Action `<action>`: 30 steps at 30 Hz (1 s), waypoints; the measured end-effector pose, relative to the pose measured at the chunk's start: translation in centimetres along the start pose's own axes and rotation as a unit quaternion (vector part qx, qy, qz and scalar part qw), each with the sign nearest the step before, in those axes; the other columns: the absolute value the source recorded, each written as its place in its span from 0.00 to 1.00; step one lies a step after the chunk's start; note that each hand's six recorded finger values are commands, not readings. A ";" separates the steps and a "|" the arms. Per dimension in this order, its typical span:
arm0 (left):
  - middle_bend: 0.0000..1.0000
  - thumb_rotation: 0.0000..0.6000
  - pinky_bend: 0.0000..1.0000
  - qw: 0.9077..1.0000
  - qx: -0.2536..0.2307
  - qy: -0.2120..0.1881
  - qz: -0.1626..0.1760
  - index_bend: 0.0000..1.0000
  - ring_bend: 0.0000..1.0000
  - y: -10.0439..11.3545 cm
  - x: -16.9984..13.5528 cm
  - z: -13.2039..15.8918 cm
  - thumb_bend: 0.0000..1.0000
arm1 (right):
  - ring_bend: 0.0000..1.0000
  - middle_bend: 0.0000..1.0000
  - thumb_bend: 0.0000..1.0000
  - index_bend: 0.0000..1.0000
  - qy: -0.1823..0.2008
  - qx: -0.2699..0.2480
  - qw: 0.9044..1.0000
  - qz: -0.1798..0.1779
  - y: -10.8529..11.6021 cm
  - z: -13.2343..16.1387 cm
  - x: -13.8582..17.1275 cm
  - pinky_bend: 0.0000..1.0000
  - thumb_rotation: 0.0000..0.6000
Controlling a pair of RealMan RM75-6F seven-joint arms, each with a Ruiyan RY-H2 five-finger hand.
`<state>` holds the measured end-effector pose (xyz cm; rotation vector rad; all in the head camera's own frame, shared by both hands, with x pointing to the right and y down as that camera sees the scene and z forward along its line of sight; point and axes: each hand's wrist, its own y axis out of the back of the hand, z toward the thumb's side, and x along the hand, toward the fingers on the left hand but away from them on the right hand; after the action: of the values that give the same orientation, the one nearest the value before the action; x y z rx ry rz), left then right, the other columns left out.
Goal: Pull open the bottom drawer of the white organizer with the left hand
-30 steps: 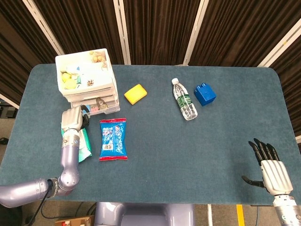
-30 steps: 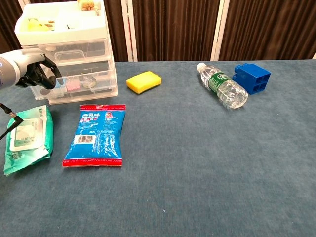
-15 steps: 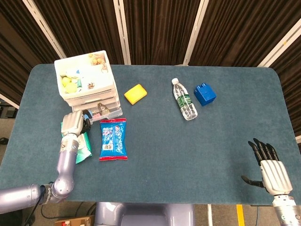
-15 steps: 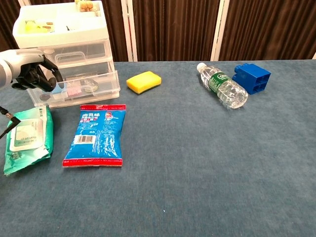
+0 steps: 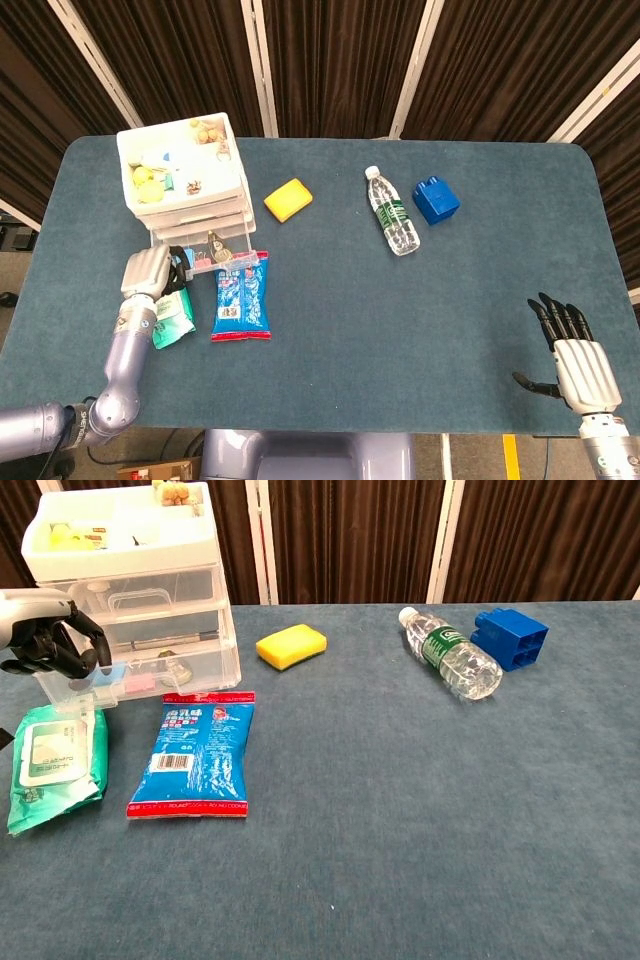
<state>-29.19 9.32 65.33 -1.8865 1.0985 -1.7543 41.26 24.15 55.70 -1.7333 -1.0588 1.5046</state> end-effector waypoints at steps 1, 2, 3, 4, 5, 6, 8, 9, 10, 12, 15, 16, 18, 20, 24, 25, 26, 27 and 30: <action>0.97 1.00 0.93 1.000 0.001 -0.002 -0.001 0.34 0.90 0.0 -0.1 0.0 0.67 | 0.00 0.00 0.10 0.00 0.000 0.000 1.000 0.000 0.0 0.0 0.0 0.00 1.00; 0.94 1.00 0.92 1.000 0.003 -0.004 -0.002 0.25 0.88 0.0 -0.2 0.0 0.63 | 0.00 0.00 0.10 0.00 0.000 0.000 1.000 0.000 0.0 0.0 0.0 0.00 1.00; 0.91 1.00 0.90 1.000 0.007 -0.005 -0.002 0.17 0.84 0.1 -0.3 0.0 0.55 | 0.00 0.00 0.10 0.00 0.000 0.000 1.000 0.000 0.0 0.0 0.0 0.00 1.00; 0.88 1.00 0.88 1.000 0.010 -0.005 -0.002 0.13 0.81 0.1 -0.4 -0.1 0.48 | 0.00 0.00 0.10 0.00 0.000 0.000 1.000 0.001 0.0 0.0 0.0 0.00 1.00; 0.81 1.00 0.84 1.000 0.014 -0.006 -0.002 0.08 0.76 0.2 -0.4 -0.2 0.34 | 0.00 0.00 0.10 0.00 0.000 0.000 1.000 0.001 0.0 0.0 0.0 0.00 1.00; 0.76 1.00 0.81 1.000 0.018 -0.006 -0.002 0.07 0.72 0.3 -0.4 -0.2 0.27 | 0.00 0.00 0.10 0.00 0.000 0.000 1.000 0.001 0.0 0.0 0.0 0.00 1.00; 0.64 1.00 0.74 1.000 0.027 -0.007 -0.002 0.04 0.63 0.4 -0.5 -0.3 0.13 | 0.00 0.00 0.10 0.00 0.001 0.000 1.000 0.000 0.0 0.0 0.0 0.00 1.00; 0.57 1.00 0.72 0.999 0.036 -0.008 0.000 0.03 0.58 0.5 -0.6 -0.4 0.08 | 0.00 0.00 0.10 0.00 0.001 0.000 1.000 0.000 0.0 0.0 0.0 0.00 1.00; 0.54 1.00 0.72 0.999 0.043 -0.009 0.001 0.03 0.55 0.6 -0.7 -0.4 0.06 | 0.00 0.00 0.10 0.00 0.001 0.000 1.000 0.001 0.0 0.0 0.1 0.00 1.00; 0.49 1.00 0.70 0.998 0.060 -0.012 0.003 0.03 0.50 0.7 -1.0 -0.4 0.05 | 0.00 0.00 0.10 0.00 0.002 0.001 1.000 0.001 0.0 0.0 0.1 0.00 1.00; 0.46 1.00 0.64 0.998 0.068 -0.020 0.003 0.04 0.45 1.0 -1.9 -0.3 0.06 | 0.00 0.00 0.10 0.00 0.002 0.003 1.000 0.000 0.0 0.0 0.0 0.00 1.00; 0.44 1.00 0.61 0.997 0.069 -0.024 0.003 0.04 0.43 1.1 -2.3 -0.2 0.06 | 0.00 0.00 0.10 0.00 0.001 0.003 1.000 0.000 0.0 -0.1 0.0 0.00 1.00; 0.39 1.00 0.53 0.997 0.071 -0.033 0.008 0.05 0.37 1.5 -3.2 -0.3 0.07 | 0.00 0.00 0.10 0.00 0.001 0.004 1.000 -0.001 0.1 -0.1 0.0 0.00 1.00; 0.34 1.00 0.45 0.996 0.075 -0.043 0.017 0.06 0.31 1.9 -4.1 -0.4 0.07 | 0.00 0.00 0.10 0.00 -0.001 0.006 1.000 -0.002 0.1 -0.3 -0.1 0.00 1.00; 0.16 1.00 0.25 0.992 0.090 -0.072 0.050 0.04 0.09 2.5 -6.6 -1.6 0.07 | 0.00 0.00 0.10 0.00 -0.003 0.010 1.000 -0.005 0.2 -0.4 -0.2 0.00 1.00; 0.13 1.00 0.22 0.991 0.095 -0.079 0.058 0.03 0.06 2.6 -7.2 -2.0 0.07 | 0.00 0.00 0.10 0.00 -0.004 0.012 1.000 -0.006 0.2 -0.4 -0.2 0.00 1.00; 0.08 1.00 0.17 0.989 0.100 -0.086 0.066 0.02 0.02 2.6 -7.9 -2.5 0.07 | 0.00 0.00 0.10 0.00 -0.004 0.014 1.000 -0.008 0.2 -0.4 -0.2 0.00 1.00; 0.05 1.00 0.15 0.987 0.107 -0.096 0.078 0.01 0.01 2.7 -8.7 -3.1 0.07 | 0.00 0.00 0.10 0.00 -0.003 0.016 1.000 -0.009 0.3 -0.3 -0.2 0.00 1.00; 0.01 1.00 0.13 0.978 0.128 -0.118 0.111 0.00 0.00 2.7 -11.1 -5.3 0.07 | 0.00 0.00 0.10 0.00 -0.001 0.024 1.000 -0.016 0.4 -0.2 -0.1 0.00 1.00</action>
<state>-34.38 16.90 56.77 -1.6913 0.9076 -1.4310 41.57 23.86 55.47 -1.6736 -1.0390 1.5004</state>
